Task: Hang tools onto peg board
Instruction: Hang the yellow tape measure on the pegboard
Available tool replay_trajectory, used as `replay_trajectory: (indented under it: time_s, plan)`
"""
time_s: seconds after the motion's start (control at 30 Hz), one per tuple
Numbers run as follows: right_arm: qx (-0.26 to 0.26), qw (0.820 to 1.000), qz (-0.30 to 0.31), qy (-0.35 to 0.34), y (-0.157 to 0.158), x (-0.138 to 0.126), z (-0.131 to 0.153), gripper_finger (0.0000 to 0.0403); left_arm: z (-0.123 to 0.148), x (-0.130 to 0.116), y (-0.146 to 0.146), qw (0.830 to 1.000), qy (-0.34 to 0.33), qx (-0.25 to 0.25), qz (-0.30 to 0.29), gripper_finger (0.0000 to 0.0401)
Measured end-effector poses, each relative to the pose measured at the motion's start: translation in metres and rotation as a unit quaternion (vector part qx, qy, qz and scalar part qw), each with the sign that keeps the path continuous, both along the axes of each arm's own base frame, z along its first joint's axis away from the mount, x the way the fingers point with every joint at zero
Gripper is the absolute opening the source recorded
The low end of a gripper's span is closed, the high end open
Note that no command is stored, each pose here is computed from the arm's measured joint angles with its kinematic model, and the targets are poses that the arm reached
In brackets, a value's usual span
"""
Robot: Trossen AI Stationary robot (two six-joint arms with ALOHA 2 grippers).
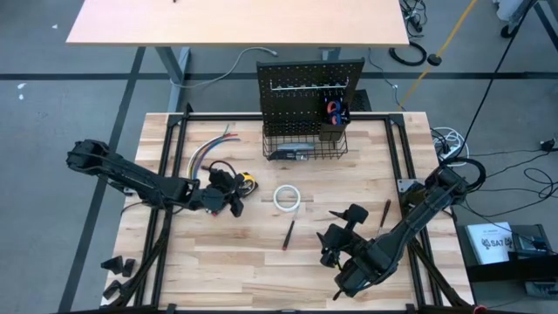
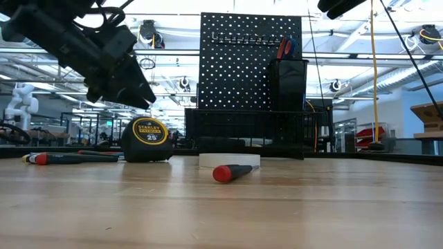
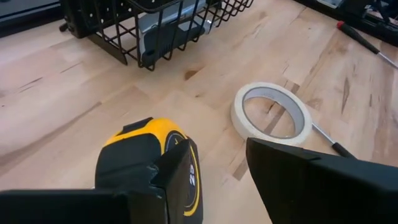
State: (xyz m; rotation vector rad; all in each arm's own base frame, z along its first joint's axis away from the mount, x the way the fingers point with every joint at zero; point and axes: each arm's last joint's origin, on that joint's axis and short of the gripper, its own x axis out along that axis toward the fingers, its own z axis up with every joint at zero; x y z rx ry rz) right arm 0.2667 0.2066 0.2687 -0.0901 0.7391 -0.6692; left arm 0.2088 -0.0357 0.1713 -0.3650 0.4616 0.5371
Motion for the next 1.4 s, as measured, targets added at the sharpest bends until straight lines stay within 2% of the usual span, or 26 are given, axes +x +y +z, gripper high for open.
replay_trajectory:
  time_s: [0.53,0.7,0.87,1.0,1.17,1.27,1.4]
  plan:
    - [0.0,1.0,0.001,0.001,0.0,0.0,0.0,0.0343,0.001,-0.001,0.004,0.998,-0.002,0.051,0.043,0.0249]
    - [0.001,1.0,0.001,0.002,0.0,0.0,0.0,0.0343,-0.001,-0.001,0.007,0.999,-0.001,0.026,0.042,0.0254]
    - [0.008,1.0,0.0,0.008,0.0,0.001,-0.001,0.0343,-0.02,-0.012,0.019,0.997,0.045,-0.009,0.062,0.0254]
    - [0.005,1.0,0.003,0.012,0.001,0.001,-0.003,0.0343,-0.03,-0.017,0.024,0.997,0.031,-0.017,0.065,0.0254]
    - [0.003,1.0,0.001,0.015,-0.001,0.003,-0.003,0.0343,-0.037,-0.02,0.027,0.998,0.006,-0.042,0.037,0.0254]
    - [0.003,1.0,0.0,0.016,-0.002,0.004,-0.003,0.0343,-0.039,-0.021,0.027,0.999,0.001,-0.034,0.03,0.0255]
    - [0.003,1.0,0.0,0.017,-0.002,0.004,-0.004,0.0343,-0.031,-0.015,0.022,0.999,-0.034,-0.017,-0.038,0.0255]
